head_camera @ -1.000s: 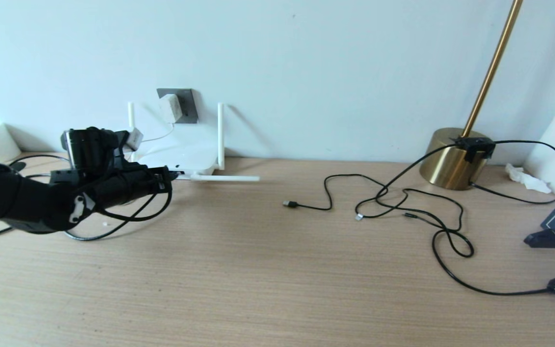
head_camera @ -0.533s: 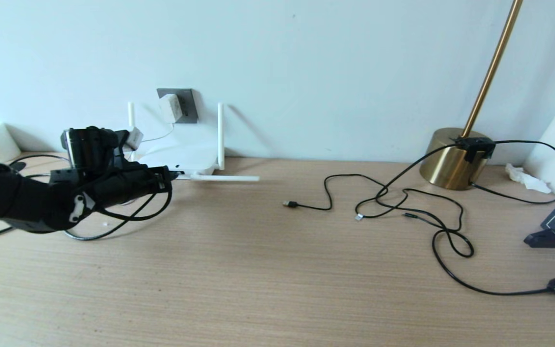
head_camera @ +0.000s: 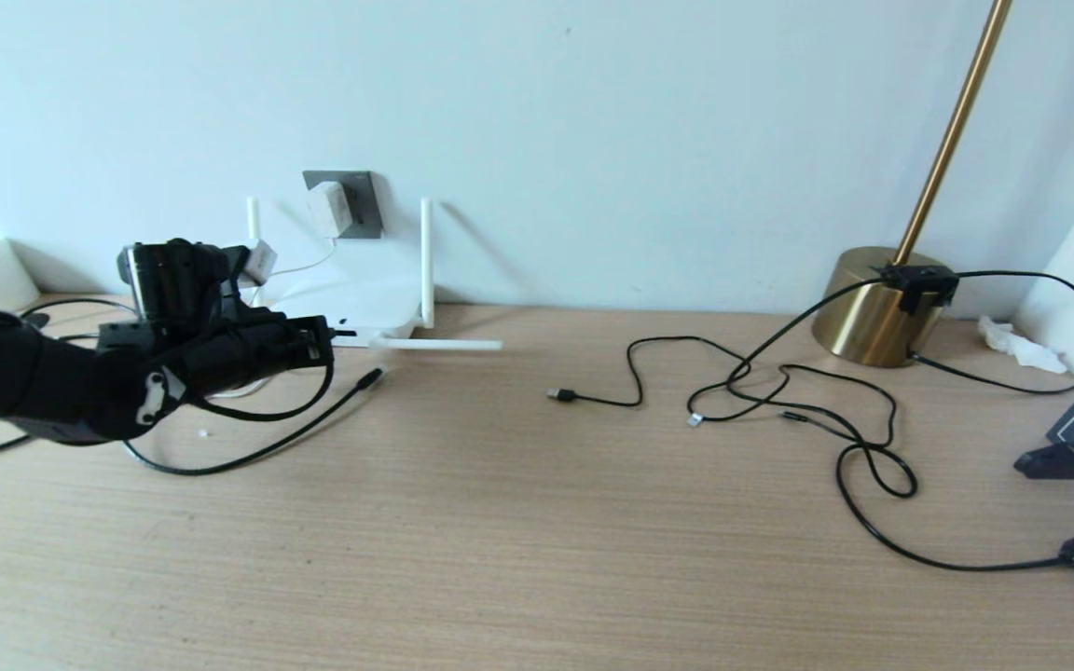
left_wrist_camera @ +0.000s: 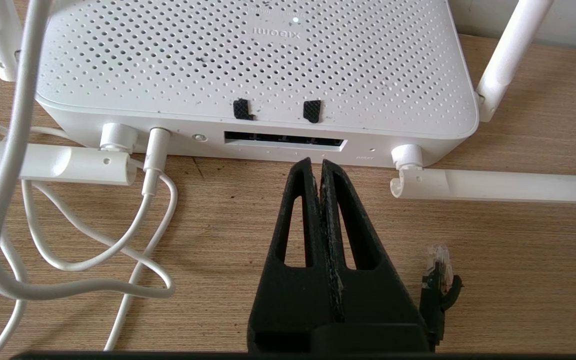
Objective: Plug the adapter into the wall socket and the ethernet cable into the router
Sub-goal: Plug cable into router interface
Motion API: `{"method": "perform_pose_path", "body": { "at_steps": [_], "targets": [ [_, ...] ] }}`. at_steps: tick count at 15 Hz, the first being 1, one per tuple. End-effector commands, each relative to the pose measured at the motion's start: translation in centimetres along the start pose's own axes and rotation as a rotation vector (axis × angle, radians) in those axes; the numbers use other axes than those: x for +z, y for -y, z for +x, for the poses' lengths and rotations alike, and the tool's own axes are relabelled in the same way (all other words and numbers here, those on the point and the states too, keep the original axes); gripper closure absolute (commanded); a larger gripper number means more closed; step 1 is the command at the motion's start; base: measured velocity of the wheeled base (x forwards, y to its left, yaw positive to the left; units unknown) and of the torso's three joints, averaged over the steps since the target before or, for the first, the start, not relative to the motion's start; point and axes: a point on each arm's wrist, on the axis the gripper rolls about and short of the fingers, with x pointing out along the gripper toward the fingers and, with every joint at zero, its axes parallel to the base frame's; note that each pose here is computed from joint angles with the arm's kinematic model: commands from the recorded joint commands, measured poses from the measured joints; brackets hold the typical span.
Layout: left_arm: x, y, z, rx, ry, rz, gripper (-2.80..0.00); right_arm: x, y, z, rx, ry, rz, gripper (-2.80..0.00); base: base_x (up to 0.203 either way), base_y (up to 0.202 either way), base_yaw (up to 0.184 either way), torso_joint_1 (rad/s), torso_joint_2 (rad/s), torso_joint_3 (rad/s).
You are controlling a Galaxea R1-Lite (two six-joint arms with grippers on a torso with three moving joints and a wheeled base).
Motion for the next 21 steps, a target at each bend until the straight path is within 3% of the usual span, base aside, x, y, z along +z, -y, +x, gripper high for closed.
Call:
{"method": "perform_pose_path", "body": {
  "at_steps": [1,10,14,17,18,20,21],
  "targets": [
    [0.0,0.0,0.0,0.000,0.001,-0.001,0.00,-0.1,0.0,0.0,0.001,0.000,0.000,-2.80,0.000,0.000,0.000,0.000,0.00,0.000],
    [-0.8,0.3,-0.8,-0.006,-0.026,-0.002,0.00,-0.1,0.0,0.0,0.001,-0.003,-0.001,-2.80,0.000,0.000,0.000,0.000,0.00,0.000],
    [2.1,2.4,-7.1,-0.050,0.029,0.024,0.00,0.0,0.0,0.4,0.015,-0.061,-0.001,-2.80,0.000,0.000,0.000,0.000,0.00,0.000],
    [2.6,4.0,-11.5,-0.097,-0.049,0.102,0.00,0.0,0.0,0.3,0.014,-0.073,0.000,-2.80,0.000,0.000,0.000,0.000,0.00,0.000],
    [2.2,4.5,-11.9,-0.113,-0.063,0.133,-2.80,0.1,0.0,0.3,0.015,-0.107,0.001,-2.80,0.000,0.000,0.000,0.000,0.00,0.000],
    [1.4,5.1,-12.2,-0.127,-0.090,0.163,-2.80,0.2,0.0,0.2,0.034,-0.298,0.004,-2.80,0.000,0.000,0.000,0.000,0.00,0.000],
    [0.9,5.1,-12.1,-0.115,-0.117,0.190,-2.80,0.5,0.0,0.1,0.042,-0.343,0.006,-2.80,0.000,0.000,0.000,0.000,0.00,0.000]
  ]
}}
